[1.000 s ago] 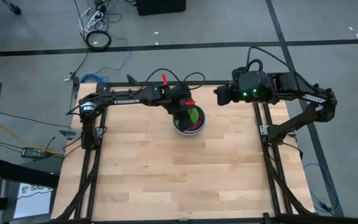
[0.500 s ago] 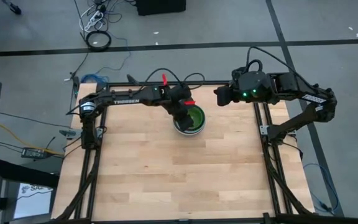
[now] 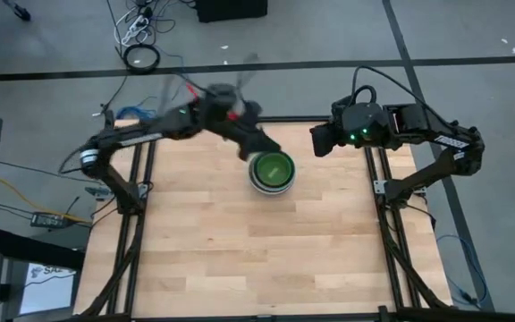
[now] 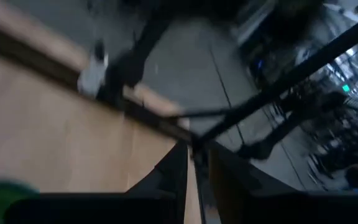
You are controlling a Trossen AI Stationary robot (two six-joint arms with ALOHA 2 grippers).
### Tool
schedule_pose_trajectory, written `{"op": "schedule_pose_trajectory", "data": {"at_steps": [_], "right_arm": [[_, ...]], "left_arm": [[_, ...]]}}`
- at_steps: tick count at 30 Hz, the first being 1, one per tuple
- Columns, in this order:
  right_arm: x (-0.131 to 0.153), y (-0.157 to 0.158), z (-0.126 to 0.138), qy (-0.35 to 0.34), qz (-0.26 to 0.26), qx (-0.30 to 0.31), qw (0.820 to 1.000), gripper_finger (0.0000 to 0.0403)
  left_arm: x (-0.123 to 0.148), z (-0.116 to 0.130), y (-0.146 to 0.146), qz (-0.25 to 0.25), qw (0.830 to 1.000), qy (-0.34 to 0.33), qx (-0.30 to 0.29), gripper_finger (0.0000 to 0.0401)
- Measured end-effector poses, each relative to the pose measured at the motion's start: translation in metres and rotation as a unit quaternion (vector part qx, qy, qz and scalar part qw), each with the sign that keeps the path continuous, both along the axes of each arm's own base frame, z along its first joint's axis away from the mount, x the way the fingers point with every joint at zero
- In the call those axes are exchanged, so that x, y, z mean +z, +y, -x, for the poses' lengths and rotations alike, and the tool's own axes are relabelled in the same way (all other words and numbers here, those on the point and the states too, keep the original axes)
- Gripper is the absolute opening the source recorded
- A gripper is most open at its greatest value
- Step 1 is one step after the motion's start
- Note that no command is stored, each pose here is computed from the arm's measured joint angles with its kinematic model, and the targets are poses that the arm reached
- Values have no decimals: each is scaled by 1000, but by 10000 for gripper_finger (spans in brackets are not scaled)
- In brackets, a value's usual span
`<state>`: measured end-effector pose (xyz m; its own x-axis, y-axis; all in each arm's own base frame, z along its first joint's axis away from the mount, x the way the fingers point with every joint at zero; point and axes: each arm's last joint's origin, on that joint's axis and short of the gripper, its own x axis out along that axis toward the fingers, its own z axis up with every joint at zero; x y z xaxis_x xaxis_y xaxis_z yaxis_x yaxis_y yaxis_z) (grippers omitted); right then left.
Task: Nest bowls inside each other
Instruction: Return to Home Position
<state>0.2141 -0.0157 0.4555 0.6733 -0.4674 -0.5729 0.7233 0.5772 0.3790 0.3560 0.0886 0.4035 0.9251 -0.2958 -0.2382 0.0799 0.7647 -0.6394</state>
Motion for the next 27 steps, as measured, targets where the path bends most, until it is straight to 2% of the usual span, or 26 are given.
{"op": "schedule_pose_trajectory", "data": {"at_steps": [5,7,11,13,15,17,19,21,23,24,27], "right_arm": [[7,0,-5,-10,59,46,997,89],[10,1,-7,-20,63,62,996,88],[18,4,-13,-64,77,99,990,88],[29,6,-18,-111,103,144,978,88],[44,7,-21,-176,135,215,951,88],[61,7,-22,-257,170,279,909,88],[78,5,-16,-329,204,320,865,87],[91,2,-5,-376,231,334,833,87],[99,-1,12,-393,247,329,822,87],[103,-1,22,-398,257,324,819,87],[110,-3,60,-393,290,304,818,87]], "left_arm": [[49,46,0,-56,994,-89,34,72],[62,61,-1,-76,990,-115,39,72],[87,87,-5,-123,974,-183,49,72],[95,96,-8,-129,970,-202,48,72],[101,102,-10,-134,965,-220,49,72],[104,105,-13,-116,966,-227,45,72],[107,107,-15,-77,970,-230,35,72],[114,108,-18,-55,964,-260,12,72],[132,119,-23,-53,938,-342,-27,71],[145,130,-28,-67,912,-401,-50,71],[178,184,-46,-138,815,-551,-118,71]]}}
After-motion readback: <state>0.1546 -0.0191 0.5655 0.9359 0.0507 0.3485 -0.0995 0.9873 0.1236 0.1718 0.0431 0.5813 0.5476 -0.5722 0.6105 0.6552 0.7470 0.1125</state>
